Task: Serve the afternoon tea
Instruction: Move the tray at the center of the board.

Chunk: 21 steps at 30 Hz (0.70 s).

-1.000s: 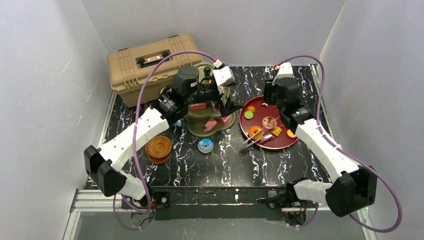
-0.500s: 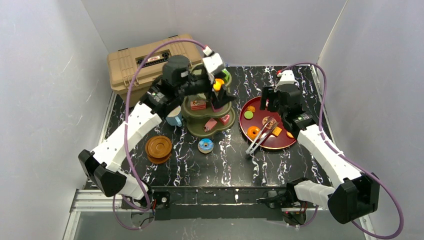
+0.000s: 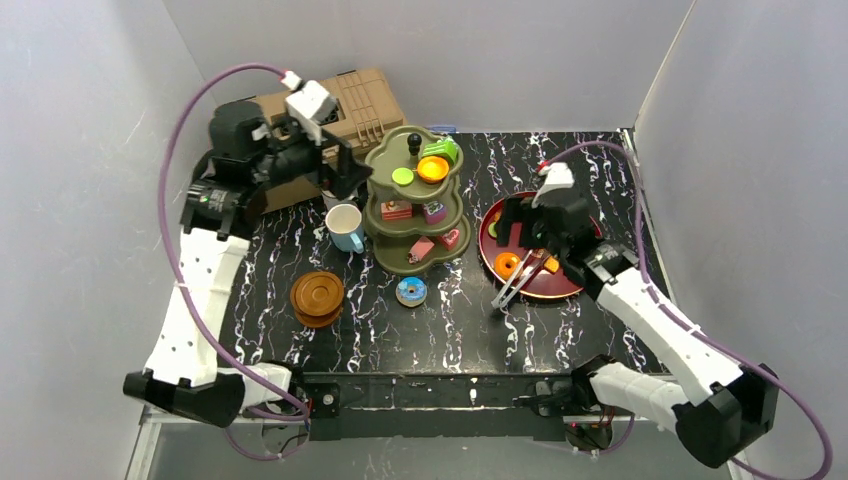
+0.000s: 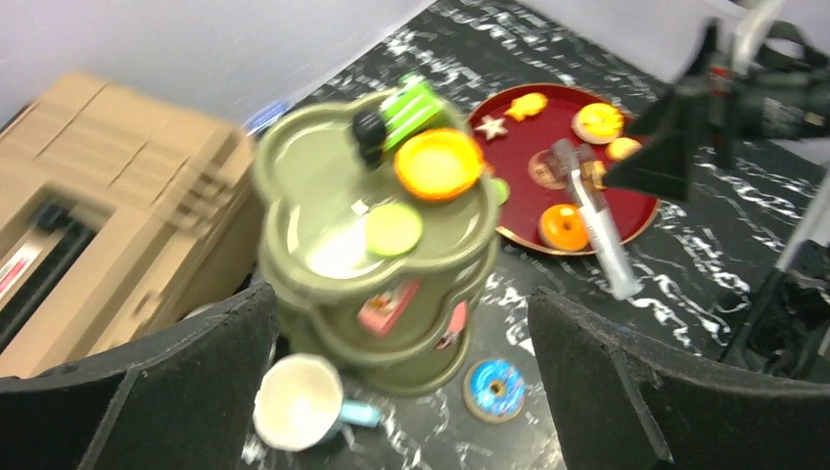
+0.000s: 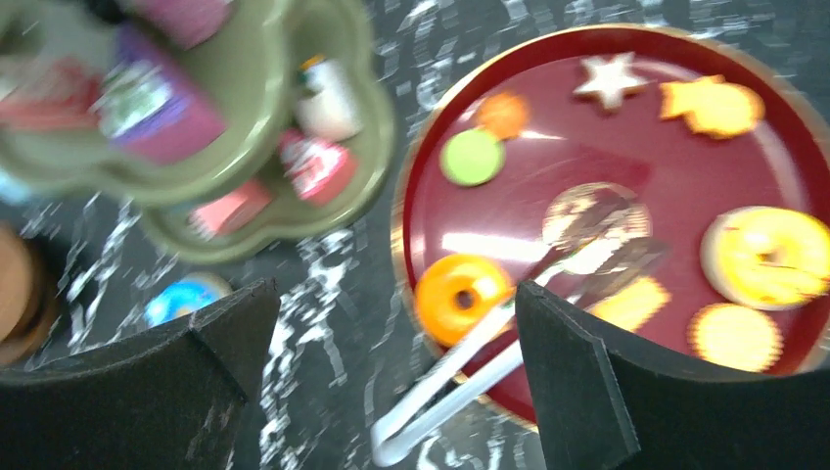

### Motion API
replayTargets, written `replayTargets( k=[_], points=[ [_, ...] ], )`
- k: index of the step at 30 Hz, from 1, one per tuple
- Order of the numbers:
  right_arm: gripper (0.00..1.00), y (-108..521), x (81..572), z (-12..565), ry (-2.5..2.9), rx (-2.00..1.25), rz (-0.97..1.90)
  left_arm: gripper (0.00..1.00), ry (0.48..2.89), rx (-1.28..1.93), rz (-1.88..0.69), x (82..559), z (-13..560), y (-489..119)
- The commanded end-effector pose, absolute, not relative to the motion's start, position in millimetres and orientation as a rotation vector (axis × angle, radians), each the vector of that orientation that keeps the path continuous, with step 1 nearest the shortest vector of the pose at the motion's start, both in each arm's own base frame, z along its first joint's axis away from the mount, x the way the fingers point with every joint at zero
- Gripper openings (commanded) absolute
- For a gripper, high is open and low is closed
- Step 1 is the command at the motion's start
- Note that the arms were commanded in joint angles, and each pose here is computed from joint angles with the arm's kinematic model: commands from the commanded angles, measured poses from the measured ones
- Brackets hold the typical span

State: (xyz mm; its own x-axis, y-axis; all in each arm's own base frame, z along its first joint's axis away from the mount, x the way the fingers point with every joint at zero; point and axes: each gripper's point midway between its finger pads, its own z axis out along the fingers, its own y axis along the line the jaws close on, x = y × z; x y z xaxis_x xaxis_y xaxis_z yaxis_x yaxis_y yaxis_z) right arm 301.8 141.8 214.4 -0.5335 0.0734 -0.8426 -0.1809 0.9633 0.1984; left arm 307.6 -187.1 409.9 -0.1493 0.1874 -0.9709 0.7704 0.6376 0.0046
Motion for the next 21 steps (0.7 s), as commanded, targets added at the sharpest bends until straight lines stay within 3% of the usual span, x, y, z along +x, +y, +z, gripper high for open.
replayTargets(
  k=[1,8,11,13,21],
  points=[
    [0.98,192.7,253.8,195.6,2.169,-0.135,0.431,0.98,1.825,0.715,-0.61,298.9,383.4,-139.4],
    [0.98,252.2,194.9,147.7,2.273,-0.191,0.573,0.98,1.989,0.6,-0.563,306.7,339.9,-73.0],
    [0.91,275.1,179.4,125.7,2.31,-0.225,0.614,0.98,2.057,0.624,-0.525,301.1,316.7,-48.9],
    [0.86,288.9,168.8,115.6,2.31,-0.279,0.608,0.98,2.079,0.701,-0.516,291.9,300.2,-37.0],
    [0.87,309.5,151.1,68.5,2.35,-0.379,0.495,0.98,2.205,1.098,-0.379,262.5,194.4,17.0]
  ],
)
